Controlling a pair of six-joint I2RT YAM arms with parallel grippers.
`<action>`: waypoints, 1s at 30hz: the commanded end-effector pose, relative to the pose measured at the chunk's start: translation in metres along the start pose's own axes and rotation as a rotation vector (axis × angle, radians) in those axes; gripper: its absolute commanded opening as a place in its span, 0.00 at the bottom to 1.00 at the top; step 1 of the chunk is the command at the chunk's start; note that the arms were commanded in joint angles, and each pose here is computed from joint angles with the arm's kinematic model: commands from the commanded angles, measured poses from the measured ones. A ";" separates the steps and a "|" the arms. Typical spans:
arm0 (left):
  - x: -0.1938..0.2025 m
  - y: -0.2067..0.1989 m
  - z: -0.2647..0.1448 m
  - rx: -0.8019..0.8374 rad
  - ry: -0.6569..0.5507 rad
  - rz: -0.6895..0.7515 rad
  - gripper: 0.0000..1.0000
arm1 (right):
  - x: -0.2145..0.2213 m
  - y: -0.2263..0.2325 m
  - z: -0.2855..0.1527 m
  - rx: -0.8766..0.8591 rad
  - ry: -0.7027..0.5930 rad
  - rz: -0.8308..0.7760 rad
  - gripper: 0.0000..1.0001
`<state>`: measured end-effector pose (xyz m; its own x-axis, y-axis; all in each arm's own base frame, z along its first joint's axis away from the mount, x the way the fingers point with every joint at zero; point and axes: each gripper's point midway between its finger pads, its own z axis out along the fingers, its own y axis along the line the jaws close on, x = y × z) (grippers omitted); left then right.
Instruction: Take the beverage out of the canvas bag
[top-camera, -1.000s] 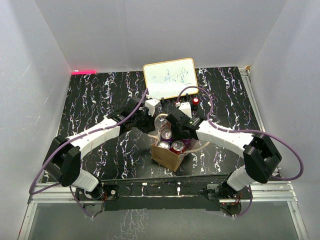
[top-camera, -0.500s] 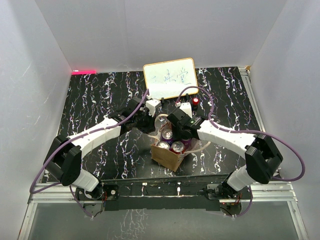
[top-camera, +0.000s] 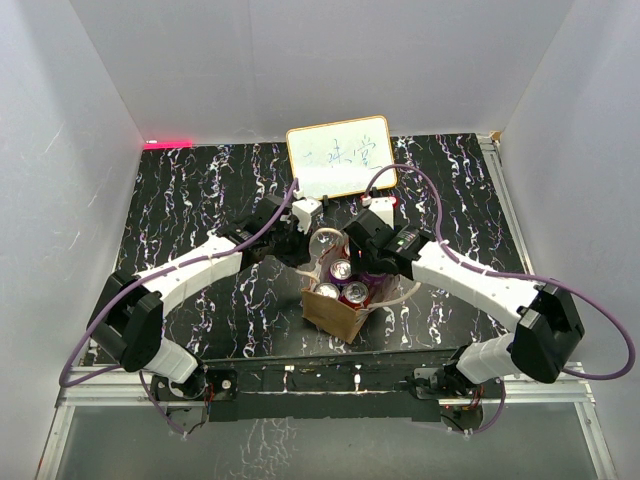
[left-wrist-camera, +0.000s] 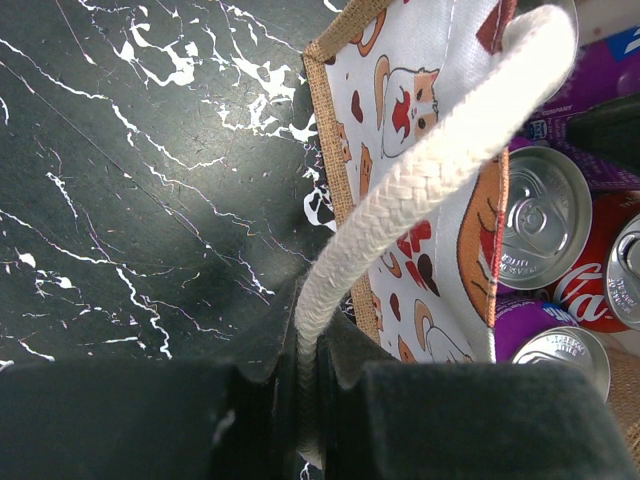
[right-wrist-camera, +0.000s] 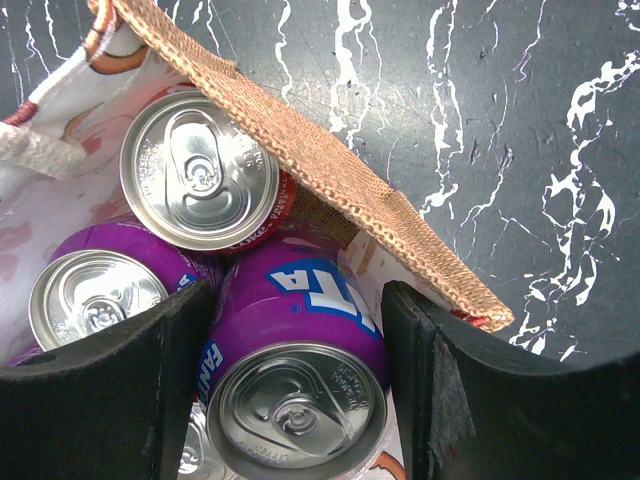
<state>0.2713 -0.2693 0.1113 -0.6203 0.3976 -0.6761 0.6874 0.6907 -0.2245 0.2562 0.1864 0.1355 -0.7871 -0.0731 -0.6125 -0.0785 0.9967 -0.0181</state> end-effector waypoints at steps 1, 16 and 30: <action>-0.009 -0.006 -0.004 0.014 -0.010 0.022 0.00 | -0.059 0.012 -0.041 -0.098 -0.184 0.062 0.13; -0.011 -0.009 -0.006 0.021 -0.015 0.023 0.00 | -0.104 0.015 -0.080 -0.131 -0.276 -0.009 0.07; -0.013 -0.010 -0.010 0.021 -0.025 0.025 0.00 | -0.158 -0.005 -0.112 -0.005 -0.389 -0.040 0.07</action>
<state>0.2710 -0.2698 0.1116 -0.6193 0.3986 -0.6764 0.6887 0.6895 -0.2242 0.2923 0.2014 0.2685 -0.6145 -0.1388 -0.7766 -0.1846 0.9824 -0.0296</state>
